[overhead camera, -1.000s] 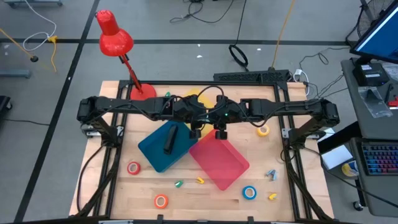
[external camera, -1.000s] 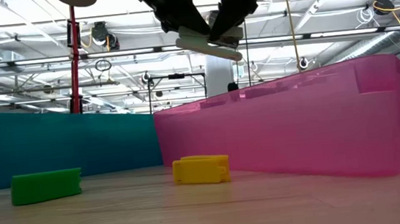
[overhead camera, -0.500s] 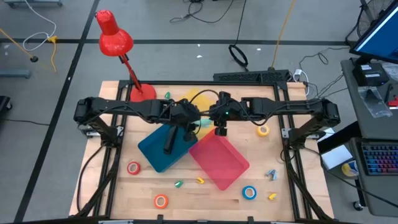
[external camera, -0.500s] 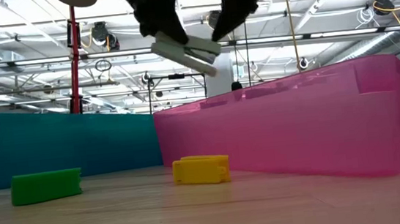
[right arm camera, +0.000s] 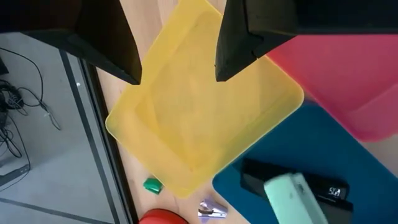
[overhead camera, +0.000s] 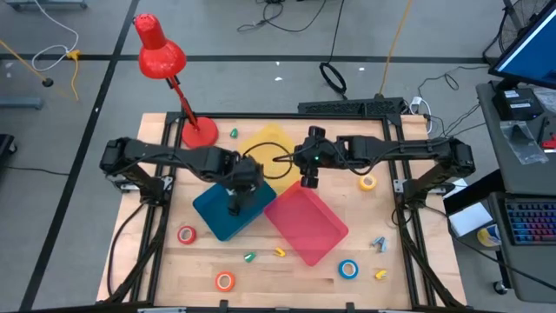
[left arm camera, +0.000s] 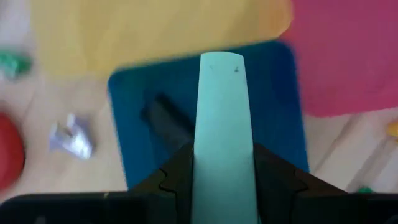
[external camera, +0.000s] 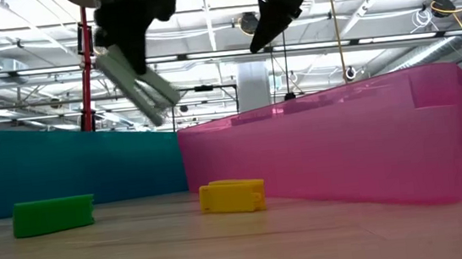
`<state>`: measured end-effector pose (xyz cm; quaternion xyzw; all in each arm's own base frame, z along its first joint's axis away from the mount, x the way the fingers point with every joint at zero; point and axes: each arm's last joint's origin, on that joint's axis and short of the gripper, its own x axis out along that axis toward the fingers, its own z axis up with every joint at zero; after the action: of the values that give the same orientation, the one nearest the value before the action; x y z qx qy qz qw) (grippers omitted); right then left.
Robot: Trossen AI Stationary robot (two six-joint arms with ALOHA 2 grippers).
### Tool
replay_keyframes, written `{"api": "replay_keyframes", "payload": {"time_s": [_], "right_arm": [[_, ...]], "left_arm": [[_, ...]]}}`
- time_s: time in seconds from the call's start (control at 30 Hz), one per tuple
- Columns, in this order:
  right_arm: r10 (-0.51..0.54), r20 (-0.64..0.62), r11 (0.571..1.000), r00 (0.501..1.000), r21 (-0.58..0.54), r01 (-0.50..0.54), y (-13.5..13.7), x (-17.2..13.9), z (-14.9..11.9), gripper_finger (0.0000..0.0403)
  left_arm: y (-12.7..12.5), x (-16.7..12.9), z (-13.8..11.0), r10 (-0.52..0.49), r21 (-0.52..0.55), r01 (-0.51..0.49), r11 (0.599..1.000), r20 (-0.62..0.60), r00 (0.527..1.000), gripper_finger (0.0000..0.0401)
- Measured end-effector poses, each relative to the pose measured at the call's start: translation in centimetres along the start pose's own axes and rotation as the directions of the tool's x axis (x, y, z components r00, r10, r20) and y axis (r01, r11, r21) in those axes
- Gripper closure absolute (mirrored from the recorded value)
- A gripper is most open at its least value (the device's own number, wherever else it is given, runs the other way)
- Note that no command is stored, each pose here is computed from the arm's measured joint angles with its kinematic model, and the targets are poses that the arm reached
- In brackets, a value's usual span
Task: Pick and place Stapler, Stapler remover, tape
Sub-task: Put the large light green stapler into the blue bin
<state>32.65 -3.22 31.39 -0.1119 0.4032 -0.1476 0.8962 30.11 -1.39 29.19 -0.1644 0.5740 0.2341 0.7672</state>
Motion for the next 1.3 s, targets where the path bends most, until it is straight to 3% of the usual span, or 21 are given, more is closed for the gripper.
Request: {"api": "replay_keyframes", "payload": {"time_s": [0.27, 0.47, 0.6, 0.87, 1.3], "right_arm": [[-0.018, -0.007, 1.000, 1.000, 0.019, 0.019, -0.9, 0.3, -0.1, 0.0199], [-0.019, -0.009, 1.000, 1.000, 0.023, 0.019, -1.1, 0.3, -0.2, 0.0201], [-0.018, -0.009, 1.000, 1.000, 0.020, 0.018, -1.0, 0.3, -0.2, 0.0199], [-0.018, -0.009, 1.000, 1.000, 0.014, 0.018, -1.0, 0.4, -0.2, 0.0201], [-0.017, -0.009, 1.000, 1.000, -0.004, 0.017, -1.0, 0.4, -0.2, 0.0202]], "left_arm": [[-1.9, 0.7, -1.0, -0.009, -0.228, 0.027, 0.973, 0.083, 0.997, 0.0275], [-2.1, 1.8, -1.9, 0.068, -0.384, -0.021, 0.923, 0.108, 0.992, 0.0275], [-2.5, 2.8, -2.6, 0.066, -0.464, -0.005, 0.886, 0.114, 0.991, 0.0275], [-3.4, 4.8, -3.1, 0.111, -0.561, 0.003, 0.828, 0.169, 0.979, 0.0275], [-5.1, 8.8, -3.1, 0.169, -0.584, -0.072, 0.808, 0.114, 0.979, 0.0275]]}}
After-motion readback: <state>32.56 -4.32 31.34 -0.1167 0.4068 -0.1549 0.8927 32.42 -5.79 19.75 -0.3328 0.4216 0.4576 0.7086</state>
